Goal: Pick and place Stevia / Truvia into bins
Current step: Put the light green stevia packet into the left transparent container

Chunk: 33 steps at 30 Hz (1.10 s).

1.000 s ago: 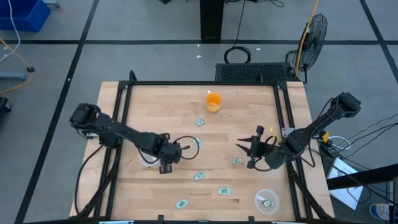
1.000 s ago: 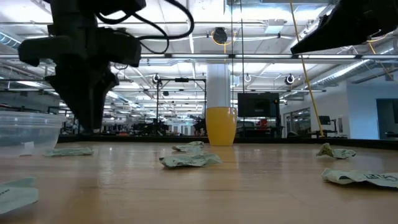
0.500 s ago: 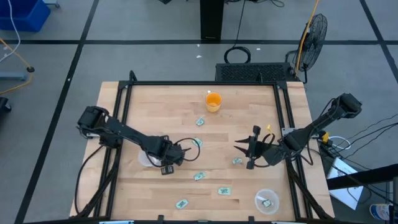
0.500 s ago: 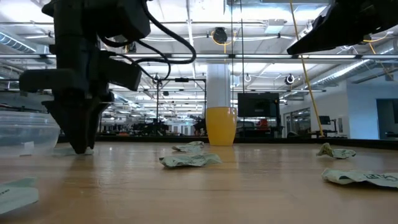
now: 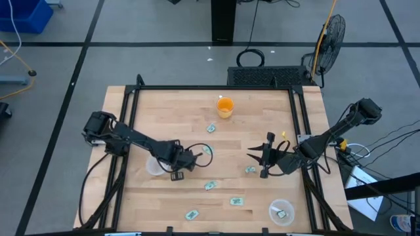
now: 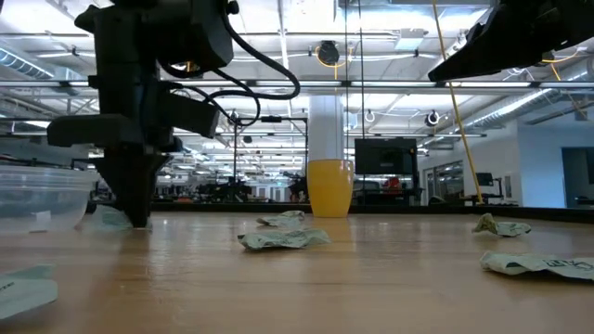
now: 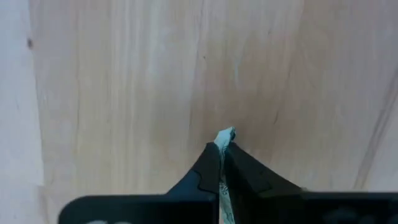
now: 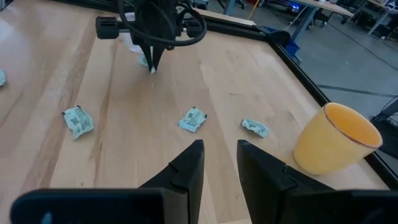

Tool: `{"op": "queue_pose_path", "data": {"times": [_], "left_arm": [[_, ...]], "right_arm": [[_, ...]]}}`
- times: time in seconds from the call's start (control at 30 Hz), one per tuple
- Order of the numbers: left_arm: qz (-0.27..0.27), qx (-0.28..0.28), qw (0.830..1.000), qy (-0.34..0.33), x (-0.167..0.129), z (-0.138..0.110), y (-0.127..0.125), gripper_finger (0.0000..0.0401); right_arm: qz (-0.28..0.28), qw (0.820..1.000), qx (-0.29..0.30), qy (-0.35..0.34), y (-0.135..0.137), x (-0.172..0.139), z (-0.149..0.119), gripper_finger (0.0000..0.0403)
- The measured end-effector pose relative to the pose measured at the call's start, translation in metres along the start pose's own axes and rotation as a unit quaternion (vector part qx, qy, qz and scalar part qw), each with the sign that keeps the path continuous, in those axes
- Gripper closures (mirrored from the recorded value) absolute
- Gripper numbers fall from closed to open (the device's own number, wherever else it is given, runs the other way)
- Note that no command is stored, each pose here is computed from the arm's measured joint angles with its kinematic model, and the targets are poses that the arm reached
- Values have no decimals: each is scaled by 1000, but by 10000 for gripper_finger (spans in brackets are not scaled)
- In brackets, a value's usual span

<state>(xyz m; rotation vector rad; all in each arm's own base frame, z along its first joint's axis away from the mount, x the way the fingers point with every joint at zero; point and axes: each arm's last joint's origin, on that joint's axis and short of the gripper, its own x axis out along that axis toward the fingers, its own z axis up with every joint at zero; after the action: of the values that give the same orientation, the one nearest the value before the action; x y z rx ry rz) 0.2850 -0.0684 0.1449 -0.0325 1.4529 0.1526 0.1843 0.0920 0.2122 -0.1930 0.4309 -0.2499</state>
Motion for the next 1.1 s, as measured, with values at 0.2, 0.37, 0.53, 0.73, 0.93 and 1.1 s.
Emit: {"op": "queue_pose_path", "data": {"times": [0.2,0.37,0.53,0.73,0.93,1.1], "left_arm": [[-5,44,998,-45,-32,9,1,364],[9,36,998,-53,-72,4,6,381],[32,-24,999,-32,-100,-23,9,389],[55,-90,994,-40,-107,-59,-4,362],[75,-123,989,-41,-77,-86,-18,372],[48,-136,988,-55,-49,-97,-24,385]], "right_arm": [[0,1000,2,-2,0,0,0,312],[0,1000,5,-5,0,0,1,312],[1,1000,4,-4,0,0,1,312],[1,999,32,-3,0,0,1,312],[1,999,44,-2,0,0,1,312],[1,999,44,-2,0,0,1,312]]}}
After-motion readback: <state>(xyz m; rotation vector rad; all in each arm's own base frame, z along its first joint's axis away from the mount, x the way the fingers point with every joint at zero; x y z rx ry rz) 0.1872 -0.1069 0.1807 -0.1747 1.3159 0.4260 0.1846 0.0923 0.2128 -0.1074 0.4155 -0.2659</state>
